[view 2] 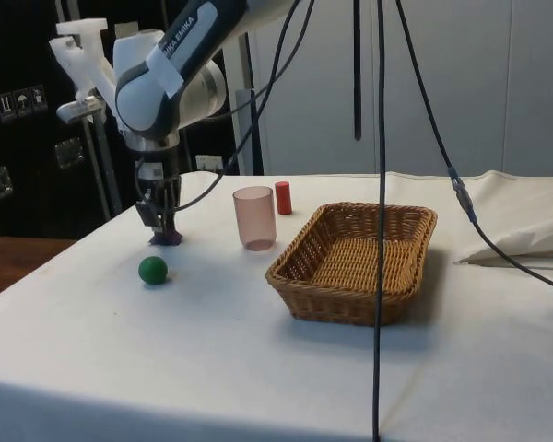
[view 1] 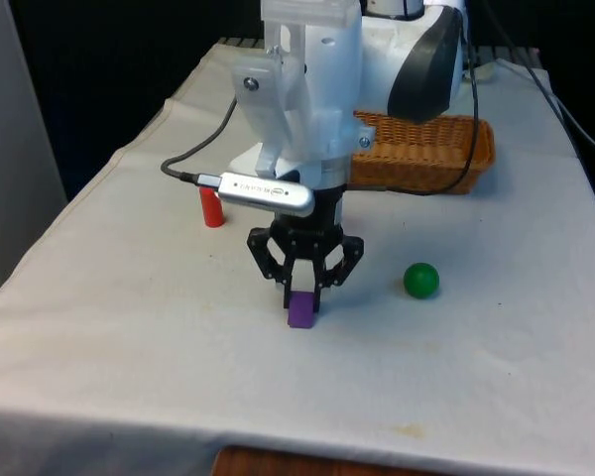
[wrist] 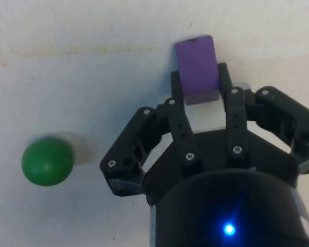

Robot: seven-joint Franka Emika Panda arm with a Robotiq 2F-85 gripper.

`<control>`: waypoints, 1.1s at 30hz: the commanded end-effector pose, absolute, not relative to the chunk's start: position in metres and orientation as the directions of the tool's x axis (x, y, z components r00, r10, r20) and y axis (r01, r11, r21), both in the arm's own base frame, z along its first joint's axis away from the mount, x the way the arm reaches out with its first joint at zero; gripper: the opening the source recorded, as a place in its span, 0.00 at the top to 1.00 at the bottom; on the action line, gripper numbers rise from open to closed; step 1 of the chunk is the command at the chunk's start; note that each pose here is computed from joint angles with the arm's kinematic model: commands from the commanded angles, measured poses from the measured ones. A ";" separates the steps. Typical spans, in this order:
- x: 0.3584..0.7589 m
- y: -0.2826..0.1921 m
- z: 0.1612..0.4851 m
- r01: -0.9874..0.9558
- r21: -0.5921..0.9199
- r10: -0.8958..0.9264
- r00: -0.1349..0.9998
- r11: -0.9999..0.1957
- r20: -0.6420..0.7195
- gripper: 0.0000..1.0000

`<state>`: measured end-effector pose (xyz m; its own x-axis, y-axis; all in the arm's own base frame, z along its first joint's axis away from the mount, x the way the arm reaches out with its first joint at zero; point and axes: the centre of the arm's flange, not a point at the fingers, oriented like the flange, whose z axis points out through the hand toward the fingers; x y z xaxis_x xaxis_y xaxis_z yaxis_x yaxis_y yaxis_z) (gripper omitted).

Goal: Pick up the triangular block and place it into the basket.

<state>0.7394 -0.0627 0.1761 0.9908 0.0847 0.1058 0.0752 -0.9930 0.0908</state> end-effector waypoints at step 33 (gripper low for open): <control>0.725 -0.064 0.292 0.065 0.063 0.071 0.994 -0.996 0.083 0.67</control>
<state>0.7274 -0.0650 0.2892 0.9944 0.0691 0.0802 0.0645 -0.9962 0.0585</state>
